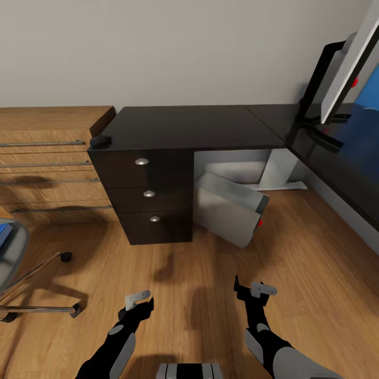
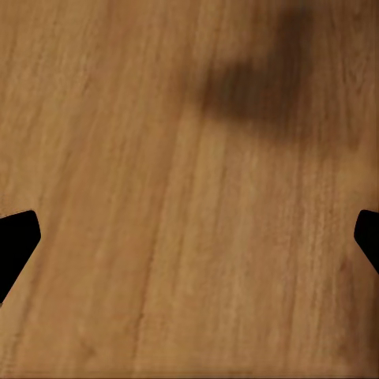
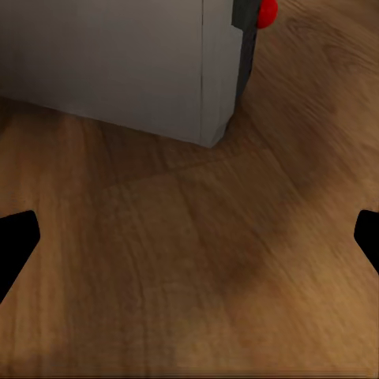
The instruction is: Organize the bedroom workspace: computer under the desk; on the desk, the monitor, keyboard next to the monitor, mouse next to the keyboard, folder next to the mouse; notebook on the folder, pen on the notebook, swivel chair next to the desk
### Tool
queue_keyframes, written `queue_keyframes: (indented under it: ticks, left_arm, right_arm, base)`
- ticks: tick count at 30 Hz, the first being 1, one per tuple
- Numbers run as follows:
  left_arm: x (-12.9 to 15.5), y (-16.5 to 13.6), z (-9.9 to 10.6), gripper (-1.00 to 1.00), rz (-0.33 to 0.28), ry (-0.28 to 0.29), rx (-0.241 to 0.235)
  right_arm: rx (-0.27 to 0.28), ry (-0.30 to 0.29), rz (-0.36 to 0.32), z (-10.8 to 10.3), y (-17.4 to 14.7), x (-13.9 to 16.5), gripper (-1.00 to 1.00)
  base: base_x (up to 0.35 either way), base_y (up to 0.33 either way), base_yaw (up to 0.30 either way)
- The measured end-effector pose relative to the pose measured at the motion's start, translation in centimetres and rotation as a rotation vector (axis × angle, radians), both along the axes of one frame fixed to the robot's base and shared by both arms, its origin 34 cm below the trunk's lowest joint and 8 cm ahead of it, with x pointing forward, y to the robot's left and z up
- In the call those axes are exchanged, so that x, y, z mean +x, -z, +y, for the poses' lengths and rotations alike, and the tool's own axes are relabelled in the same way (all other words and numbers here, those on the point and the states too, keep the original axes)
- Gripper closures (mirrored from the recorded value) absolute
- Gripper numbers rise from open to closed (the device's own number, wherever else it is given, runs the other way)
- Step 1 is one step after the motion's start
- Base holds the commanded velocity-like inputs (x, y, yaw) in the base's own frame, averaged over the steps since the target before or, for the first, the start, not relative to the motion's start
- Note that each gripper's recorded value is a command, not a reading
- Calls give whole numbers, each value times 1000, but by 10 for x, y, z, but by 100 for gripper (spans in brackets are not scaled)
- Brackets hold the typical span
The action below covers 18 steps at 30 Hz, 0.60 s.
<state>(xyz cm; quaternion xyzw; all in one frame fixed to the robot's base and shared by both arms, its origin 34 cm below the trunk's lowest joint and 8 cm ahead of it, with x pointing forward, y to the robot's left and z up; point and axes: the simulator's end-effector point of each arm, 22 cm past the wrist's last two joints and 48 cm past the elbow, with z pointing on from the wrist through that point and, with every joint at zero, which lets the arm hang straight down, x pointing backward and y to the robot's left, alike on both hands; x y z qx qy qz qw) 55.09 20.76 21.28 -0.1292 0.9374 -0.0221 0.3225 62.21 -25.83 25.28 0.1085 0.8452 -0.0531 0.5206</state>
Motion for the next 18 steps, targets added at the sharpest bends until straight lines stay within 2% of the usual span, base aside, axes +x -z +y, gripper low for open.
queue_keyframes:
  ticks: [6, 18]
  left_arm:
    - [-4, 9, -2, -100, 17, 0, -1]
    - [12, 7, 0, -100, -14, -8, -4]
  right_arm:
    - [2, -2, 11, 2, 9, -1, -100]
    - [-6, 10, -61, -6, -2, 29, -100]
  base:
    - [0, 0, 0]
    - [0, 0, 0]
